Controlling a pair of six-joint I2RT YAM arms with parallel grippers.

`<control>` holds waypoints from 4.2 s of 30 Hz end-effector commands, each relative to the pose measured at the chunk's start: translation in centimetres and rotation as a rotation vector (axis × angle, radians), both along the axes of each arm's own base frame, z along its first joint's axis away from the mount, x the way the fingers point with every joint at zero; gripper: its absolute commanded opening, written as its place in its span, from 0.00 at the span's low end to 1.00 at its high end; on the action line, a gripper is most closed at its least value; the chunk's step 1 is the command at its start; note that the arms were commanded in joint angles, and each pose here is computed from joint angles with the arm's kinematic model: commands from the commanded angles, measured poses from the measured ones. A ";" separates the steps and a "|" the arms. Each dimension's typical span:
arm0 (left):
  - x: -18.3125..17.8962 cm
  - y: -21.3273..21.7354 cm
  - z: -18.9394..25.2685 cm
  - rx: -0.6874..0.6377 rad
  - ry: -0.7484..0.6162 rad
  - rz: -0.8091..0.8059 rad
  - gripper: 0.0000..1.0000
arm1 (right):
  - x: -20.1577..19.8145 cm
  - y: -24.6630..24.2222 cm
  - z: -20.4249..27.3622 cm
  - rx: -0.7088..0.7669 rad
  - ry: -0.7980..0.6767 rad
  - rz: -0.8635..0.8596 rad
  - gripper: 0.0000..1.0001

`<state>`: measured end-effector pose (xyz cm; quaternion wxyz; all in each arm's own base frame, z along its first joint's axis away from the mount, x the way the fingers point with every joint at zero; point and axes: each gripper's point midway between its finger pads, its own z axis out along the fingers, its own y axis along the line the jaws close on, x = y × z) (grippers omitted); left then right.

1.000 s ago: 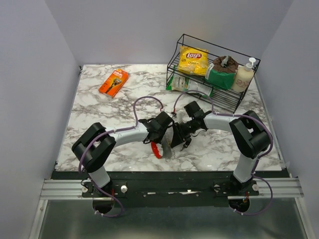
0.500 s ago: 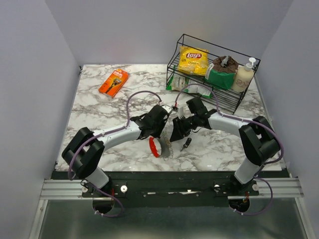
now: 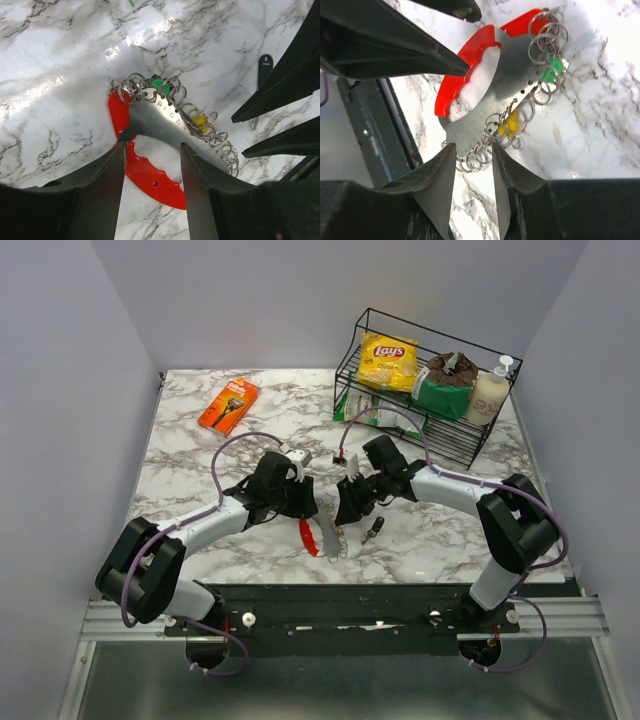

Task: Put the keys on the keyring

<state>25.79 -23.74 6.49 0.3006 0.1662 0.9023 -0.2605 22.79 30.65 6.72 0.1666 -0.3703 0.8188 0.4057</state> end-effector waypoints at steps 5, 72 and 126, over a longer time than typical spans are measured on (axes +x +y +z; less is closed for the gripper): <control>0.5 -0.9 3.2 -0.217 -0.027 -0.021 0.57 | 0.4 -0.3 -1.7 -0.110 -0.069 0.023 0.43; -5.7 -4.9 7.7 -0.543 -0.125 -0.392 0.44 | -3.3 1.6 4.1 0.101 -0.147 0.219 0.01; -7.6 -4.8 7.1 -0.600 -0.184 -0.431 0.35 | -4.2 1.5 7.7 0.219 -0.275 0.267 0.01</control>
